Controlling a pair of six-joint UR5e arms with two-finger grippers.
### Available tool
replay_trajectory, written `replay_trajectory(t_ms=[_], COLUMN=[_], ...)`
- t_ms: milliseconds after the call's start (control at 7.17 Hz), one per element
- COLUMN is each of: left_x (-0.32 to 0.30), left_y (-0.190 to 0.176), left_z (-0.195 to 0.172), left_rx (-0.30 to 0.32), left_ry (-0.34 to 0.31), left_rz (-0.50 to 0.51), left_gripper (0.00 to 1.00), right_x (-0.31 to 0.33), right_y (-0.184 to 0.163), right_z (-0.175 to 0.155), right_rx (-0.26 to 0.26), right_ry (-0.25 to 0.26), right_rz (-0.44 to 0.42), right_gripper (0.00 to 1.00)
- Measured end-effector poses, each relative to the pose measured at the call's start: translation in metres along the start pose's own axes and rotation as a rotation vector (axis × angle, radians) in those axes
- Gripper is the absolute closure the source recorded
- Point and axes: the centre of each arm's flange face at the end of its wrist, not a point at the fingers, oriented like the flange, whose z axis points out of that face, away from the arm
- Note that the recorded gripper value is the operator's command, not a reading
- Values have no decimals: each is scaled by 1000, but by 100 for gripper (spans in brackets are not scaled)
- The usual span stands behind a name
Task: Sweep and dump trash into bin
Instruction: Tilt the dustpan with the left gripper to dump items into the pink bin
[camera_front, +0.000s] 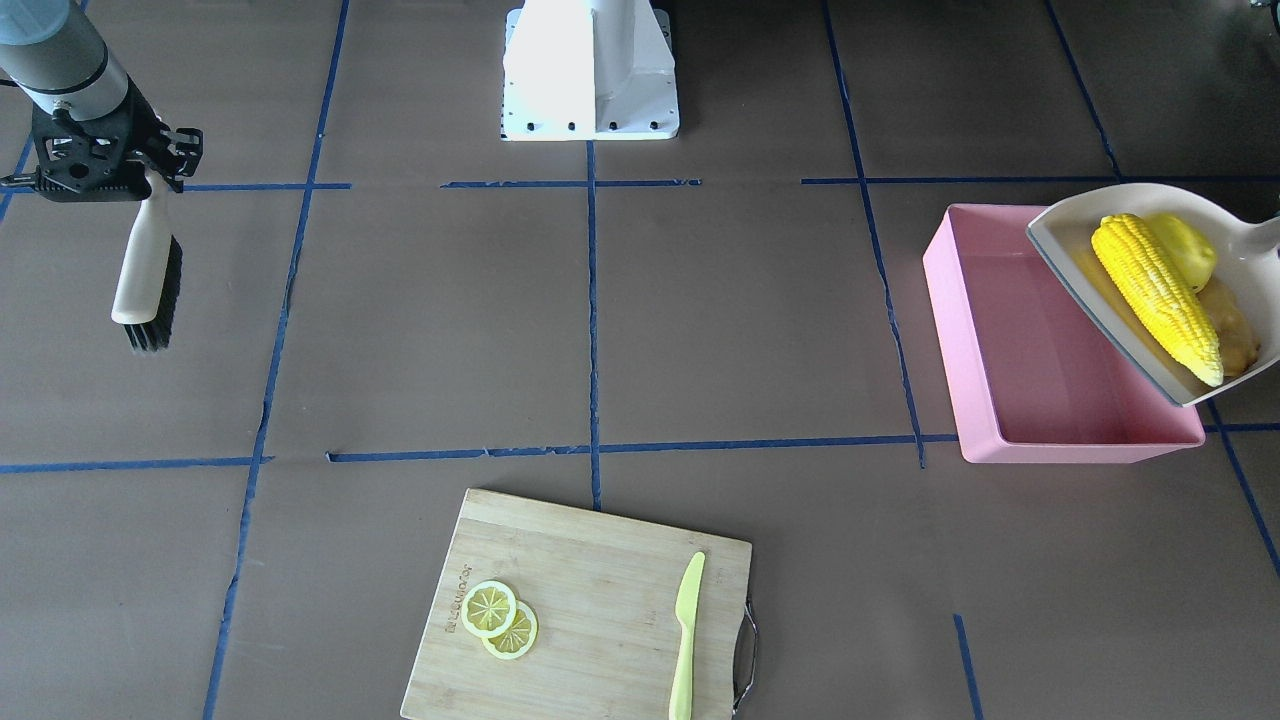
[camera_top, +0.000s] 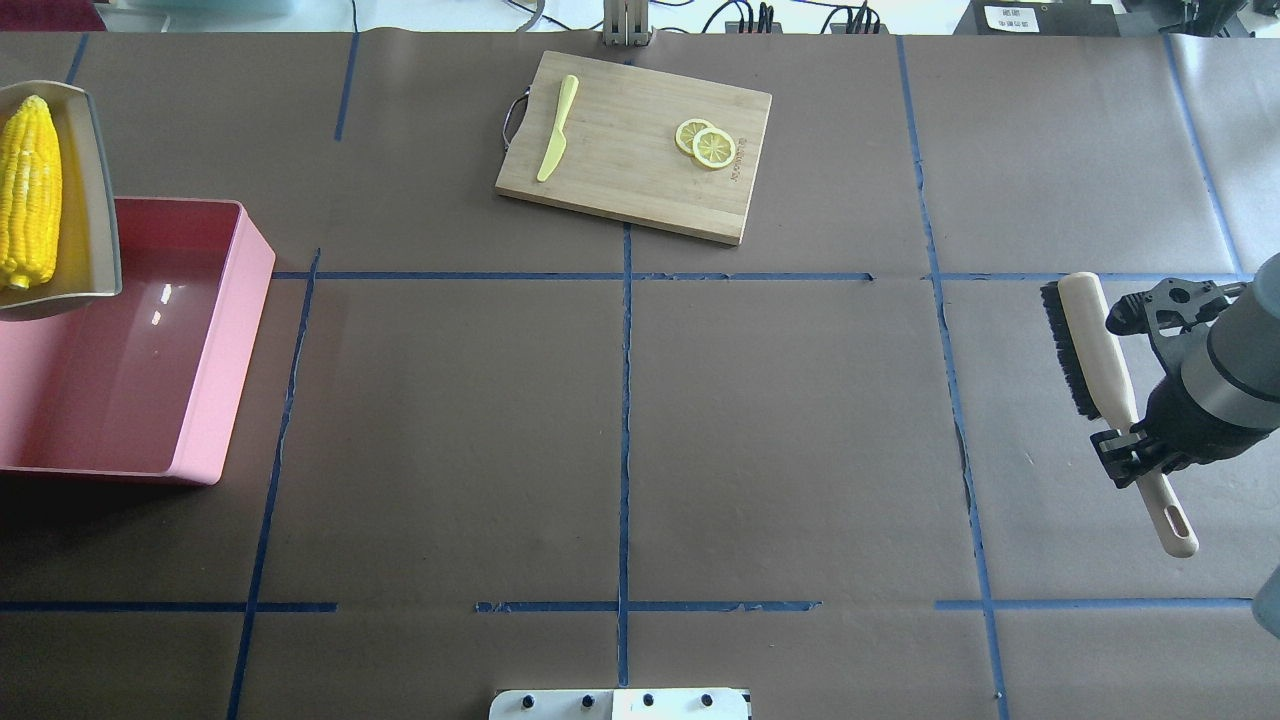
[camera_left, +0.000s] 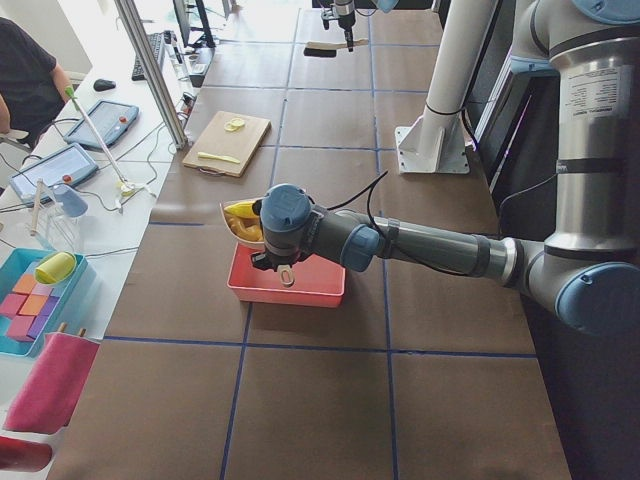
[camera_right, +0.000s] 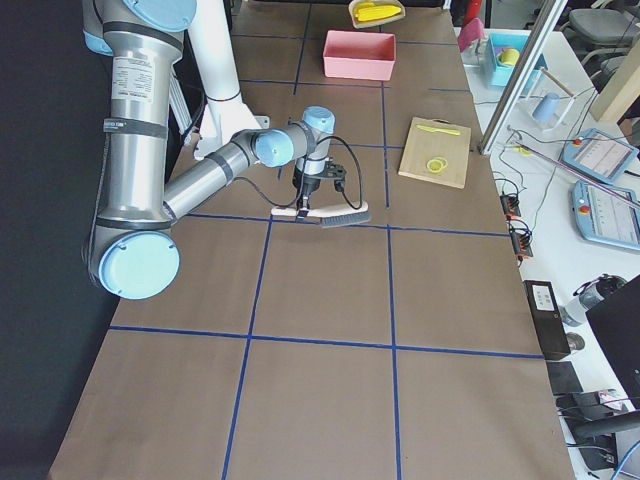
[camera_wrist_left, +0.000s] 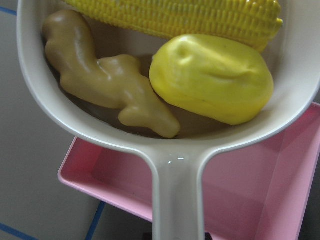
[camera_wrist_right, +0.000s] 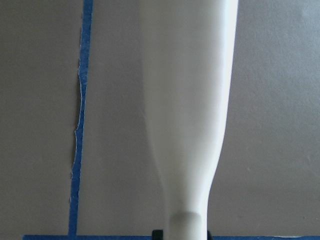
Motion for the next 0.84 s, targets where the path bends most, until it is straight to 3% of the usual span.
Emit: replay_trajectory(t_ms=[419, 837], left_x=[-1, 3], left_y=[27, 9], left_z=[-8, -29], left_rx=[-168, -330], left_ry=[-111, -210], left_rz=[63, 104], left_gripper=[100, 100], right_x=[7, 10], right_y=[3, 4], right_z=[7, 8], right_rx=[-8, -13], right_ry=[-9, -14], right_rz=[0, 6], right_gripper=[99, 99])
